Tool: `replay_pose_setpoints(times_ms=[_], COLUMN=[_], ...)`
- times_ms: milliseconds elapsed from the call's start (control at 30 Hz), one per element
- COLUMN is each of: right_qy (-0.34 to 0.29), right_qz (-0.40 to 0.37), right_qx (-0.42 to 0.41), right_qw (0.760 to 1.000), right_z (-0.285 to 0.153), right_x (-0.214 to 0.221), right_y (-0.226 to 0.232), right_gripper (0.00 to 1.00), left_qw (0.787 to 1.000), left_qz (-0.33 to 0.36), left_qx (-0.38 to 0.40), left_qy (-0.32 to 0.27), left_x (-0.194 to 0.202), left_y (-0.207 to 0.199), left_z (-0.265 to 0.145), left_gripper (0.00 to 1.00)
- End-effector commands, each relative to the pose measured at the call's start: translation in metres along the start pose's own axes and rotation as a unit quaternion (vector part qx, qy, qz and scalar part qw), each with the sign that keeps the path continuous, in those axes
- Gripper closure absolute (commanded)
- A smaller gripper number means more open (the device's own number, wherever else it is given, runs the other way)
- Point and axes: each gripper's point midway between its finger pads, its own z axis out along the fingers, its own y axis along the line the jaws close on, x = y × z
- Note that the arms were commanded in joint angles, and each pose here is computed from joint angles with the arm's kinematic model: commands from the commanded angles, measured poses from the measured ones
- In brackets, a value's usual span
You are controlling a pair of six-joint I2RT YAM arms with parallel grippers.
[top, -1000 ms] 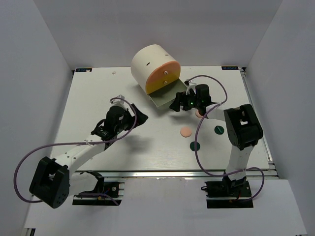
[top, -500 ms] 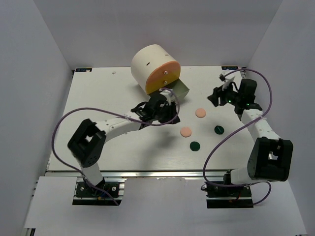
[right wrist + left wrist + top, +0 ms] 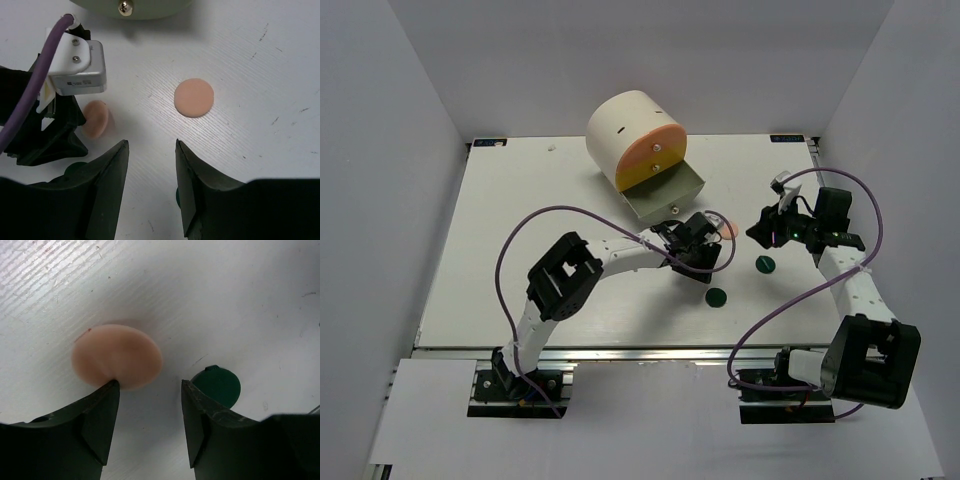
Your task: Organize the makeup
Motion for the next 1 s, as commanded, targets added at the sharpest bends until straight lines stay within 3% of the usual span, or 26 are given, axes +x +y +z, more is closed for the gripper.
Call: replay_pose_setpoints(times_ms=[0,233,400,633,667,733,767,900,967], right_qy=[-0.01,-0.013,-0.014,-0.011,-0.009,-0.007,-0.005,-0.003,-0.002], right_qz=[-0.003,0.007,0.012,0.012,0.012,0.009,0.009,-0.001,-0.01], right_qx=[-0.014,-0.018,-0.018,-0.015,-0.015,-0.012,-0.012,-0.006,-0.001], right_qw=[1.0,1.0,1.0,1.0,1.0,1.0,1.0,1.0,1.0], right_z=[-0.003,-0.001,0.0,-0.003,-0.004,-0.005,-0.005,-0.008,-0.009], right_x=[-0.005,-0.008,-0.008,-0.005,-0.003,0.0,0.001,0.003,0.004], right_y=[0.007,0.006,0.004,0.007,0.007,0.008,0.008,0.009,0.008], right_gripper=[0.52,0.52,0.52,0.52,0.52,0.52,0.52,0.5,0.4], left_qw=[0.998,0.995,0.992,0.991,0.992,0.992,0.993,0.993,0.991], left_qz=[0.014,0.012,0.013,0.015,0.015,0.014,0.013,0.006,0.0], left_qx=[-0.056,-0.096,-0.125,-0.13,-0.128,-0.121,-0.119,-0.098,-0.09], left_qy=[-0.02,-0.021,-0.012,-0.009,-0.01,-0.019,-0.021,-0.06,-0.1], left_x=[-0.018,-0.013,-0.003,-0.002,-0.003,-0.008,-0.01,-0.032,-0.055], left_y=[0.01,0.026,0.038,0.041,0.04,0.036,0.035,0.021,0.014], left_z=[-0.01,0.0,0.013,0.023,0.023,0.019,0.017,-0.004,-0.026], left_gripper=[0.37,0.37,0.45,0.71,0.82,0.91,1.0,1.0,1.0])
